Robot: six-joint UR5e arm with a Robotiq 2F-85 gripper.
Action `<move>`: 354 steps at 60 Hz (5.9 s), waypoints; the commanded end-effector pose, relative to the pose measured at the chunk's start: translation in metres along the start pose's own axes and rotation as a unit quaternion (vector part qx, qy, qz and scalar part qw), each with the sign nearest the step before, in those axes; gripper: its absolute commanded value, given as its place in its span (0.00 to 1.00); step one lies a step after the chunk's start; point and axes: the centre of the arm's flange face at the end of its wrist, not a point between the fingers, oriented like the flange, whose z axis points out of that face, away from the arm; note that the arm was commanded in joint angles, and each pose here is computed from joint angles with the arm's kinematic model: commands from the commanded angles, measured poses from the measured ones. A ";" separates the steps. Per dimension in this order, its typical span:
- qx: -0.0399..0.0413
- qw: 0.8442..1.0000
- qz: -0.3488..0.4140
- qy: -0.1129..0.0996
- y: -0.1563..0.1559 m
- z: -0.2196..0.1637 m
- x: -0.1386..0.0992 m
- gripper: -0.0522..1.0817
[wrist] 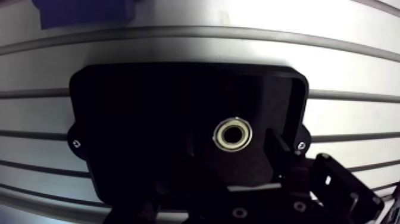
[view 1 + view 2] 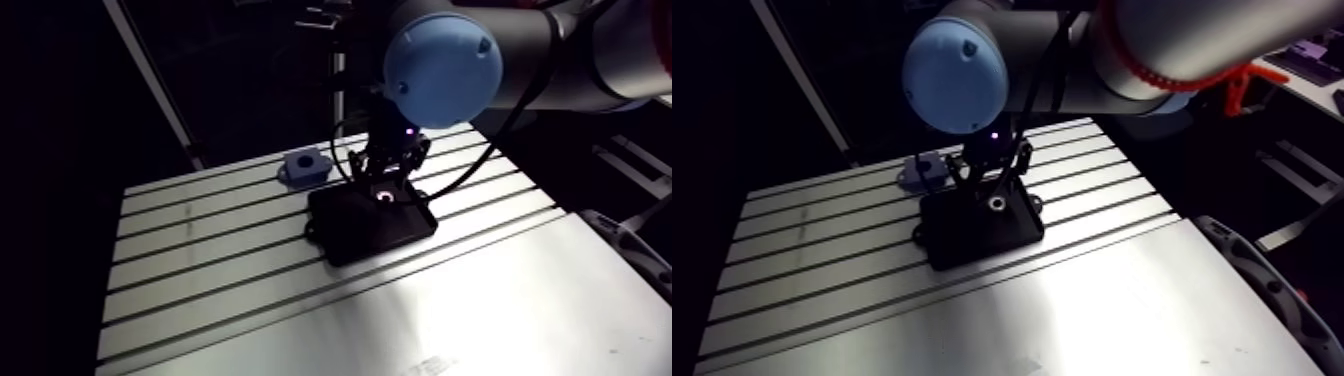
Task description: Pick up the bearing and press it into the housing until flush.
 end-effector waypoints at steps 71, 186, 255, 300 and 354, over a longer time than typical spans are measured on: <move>-0.003 1.000 0.001 0.002 0.002 0.015 0.001 0.39; -0.002 1.000 0.002 -0.001 0.003 0.017 -0.002 0.57; -0.013 0.999 -0.018 0.038 -0.036 -0.090 0.040 0.66; -0.011 0.999 -0.046 0.023 -0.089 -0.076 0.113 0.72; -0.005 0.999 -0.051 0.004 -0.110 -0.036 0.135 0.74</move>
